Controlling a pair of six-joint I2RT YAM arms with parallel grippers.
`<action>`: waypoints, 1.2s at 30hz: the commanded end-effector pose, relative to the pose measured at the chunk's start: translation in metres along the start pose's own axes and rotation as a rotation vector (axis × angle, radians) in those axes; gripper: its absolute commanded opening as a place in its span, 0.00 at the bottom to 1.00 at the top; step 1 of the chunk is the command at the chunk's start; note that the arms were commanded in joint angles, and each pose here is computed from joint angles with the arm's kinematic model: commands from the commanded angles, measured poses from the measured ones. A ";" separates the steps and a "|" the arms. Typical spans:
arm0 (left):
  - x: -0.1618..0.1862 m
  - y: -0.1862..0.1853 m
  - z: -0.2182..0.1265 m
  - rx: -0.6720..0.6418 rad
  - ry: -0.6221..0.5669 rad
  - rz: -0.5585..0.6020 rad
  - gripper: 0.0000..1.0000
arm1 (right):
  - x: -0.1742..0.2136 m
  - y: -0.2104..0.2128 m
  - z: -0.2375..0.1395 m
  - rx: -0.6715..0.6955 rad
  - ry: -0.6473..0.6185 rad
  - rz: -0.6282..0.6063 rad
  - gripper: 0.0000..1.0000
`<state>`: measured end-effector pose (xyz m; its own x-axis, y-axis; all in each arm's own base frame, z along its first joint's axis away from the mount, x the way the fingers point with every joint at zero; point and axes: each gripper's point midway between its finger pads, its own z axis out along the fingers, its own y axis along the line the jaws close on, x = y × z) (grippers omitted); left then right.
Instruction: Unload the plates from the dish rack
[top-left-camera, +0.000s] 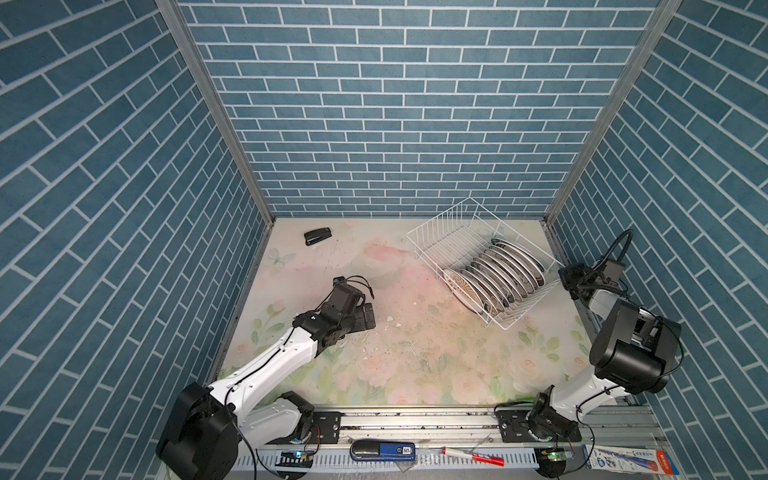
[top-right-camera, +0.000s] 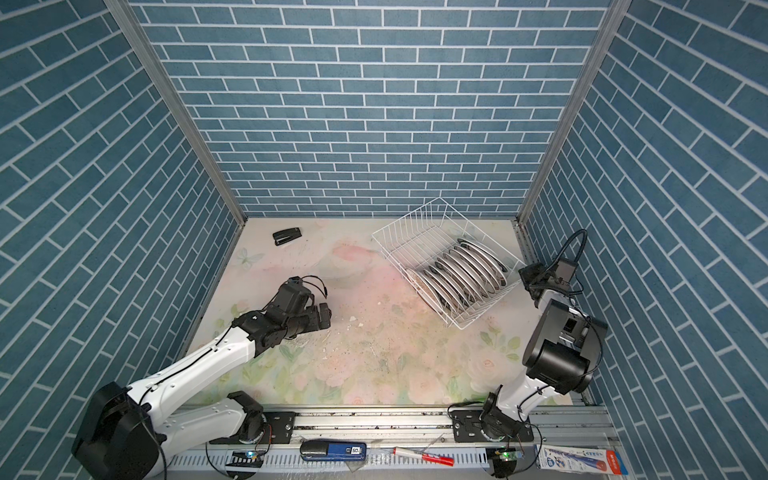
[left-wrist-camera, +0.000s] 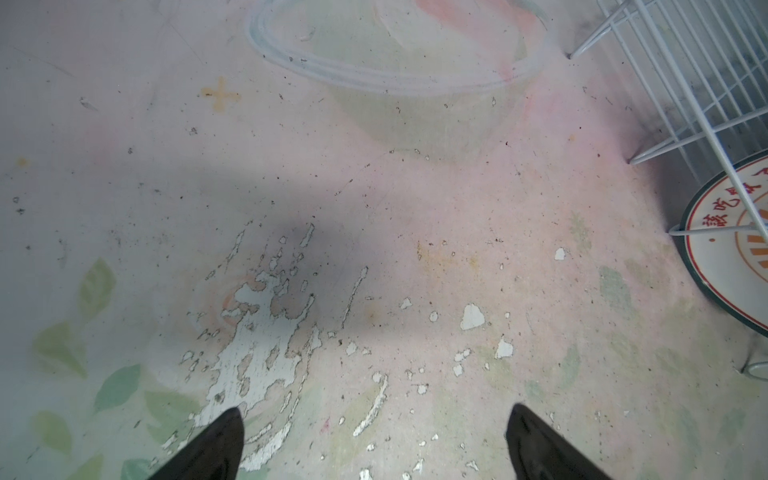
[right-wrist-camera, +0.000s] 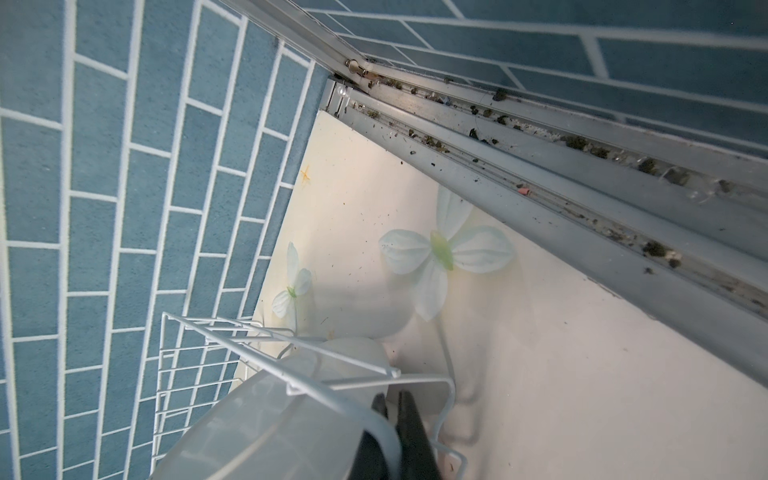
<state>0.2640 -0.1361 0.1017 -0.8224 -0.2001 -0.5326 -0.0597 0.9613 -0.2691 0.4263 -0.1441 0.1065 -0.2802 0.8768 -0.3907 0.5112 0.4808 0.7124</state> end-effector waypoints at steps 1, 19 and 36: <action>-0.004 0.002 -0.004 -0.046 -0.029 0.018 0.99 | 0.037 -0.090 -0.002 0.298 0.068 0.120 0.00; -0.013 0.032 -0.026 -0.187 -0.170 0.029 0.99 | 0.028 -0.063 -0.015 0.221 0.051 0.084 0.37; -0.013 0.043 -0.033 -0.217 -0.208 0.019 0.99 | 0.010 -0.025 -0.041 0.168 0.012 -0.031 0.74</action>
<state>0.2580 -0.0925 0.1302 -0.6840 -0.2081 -0.6992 -0.1650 0.9777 -0.1296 0.3812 -0.1449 0.0968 -0.3026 0.8783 -0.3700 0.6338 0.4754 0.6102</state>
